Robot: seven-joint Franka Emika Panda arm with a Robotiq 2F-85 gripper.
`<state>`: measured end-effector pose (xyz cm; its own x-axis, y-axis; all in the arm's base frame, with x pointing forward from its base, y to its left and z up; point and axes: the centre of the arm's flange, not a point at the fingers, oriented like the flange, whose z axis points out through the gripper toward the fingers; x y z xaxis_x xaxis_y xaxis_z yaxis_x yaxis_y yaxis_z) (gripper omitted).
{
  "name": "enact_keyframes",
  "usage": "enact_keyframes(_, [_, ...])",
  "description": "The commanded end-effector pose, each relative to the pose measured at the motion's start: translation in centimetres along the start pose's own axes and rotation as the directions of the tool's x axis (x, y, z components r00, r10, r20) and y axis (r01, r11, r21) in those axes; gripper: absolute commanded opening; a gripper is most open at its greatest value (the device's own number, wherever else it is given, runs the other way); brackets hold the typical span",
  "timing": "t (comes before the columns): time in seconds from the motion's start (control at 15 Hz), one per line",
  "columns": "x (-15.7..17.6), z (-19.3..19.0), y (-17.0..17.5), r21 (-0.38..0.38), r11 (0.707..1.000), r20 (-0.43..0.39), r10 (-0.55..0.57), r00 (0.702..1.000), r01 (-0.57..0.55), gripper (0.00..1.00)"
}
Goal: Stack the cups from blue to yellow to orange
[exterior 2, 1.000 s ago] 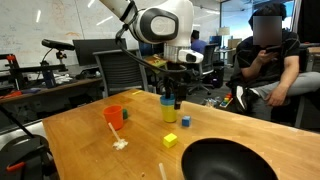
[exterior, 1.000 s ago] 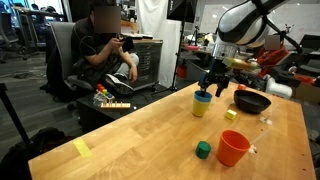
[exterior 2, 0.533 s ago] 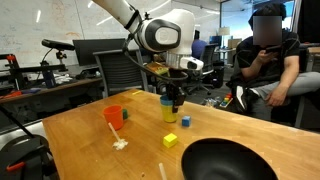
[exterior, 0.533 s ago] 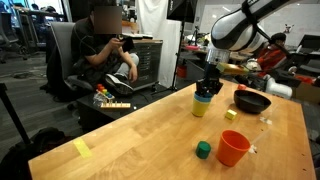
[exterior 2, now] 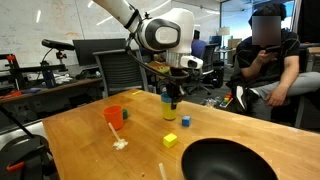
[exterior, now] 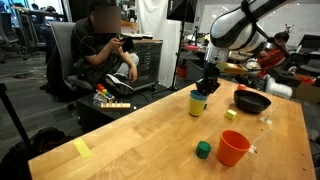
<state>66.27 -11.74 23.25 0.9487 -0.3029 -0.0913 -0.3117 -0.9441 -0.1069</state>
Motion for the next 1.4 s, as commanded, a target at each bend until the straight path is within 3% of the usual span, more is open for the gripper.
enact_keyframes(0.0, [-0.5, -1.3, -0.7, -0.013, 0.998, -0.009, -0.056, 0.998, 0.056, 0.03])
enact_keyframes(0.6, [-4.7, -4.2, -5.2, -0.115, 0.959, -0.040, -0.264, 0.964, 0.258, 0.02])
enact_keyframes(1.33, [-15.5, -5.5, -10.2, -0.173, 0.834, -0.082, -0.543, 0.836, 0.525, 0.02])
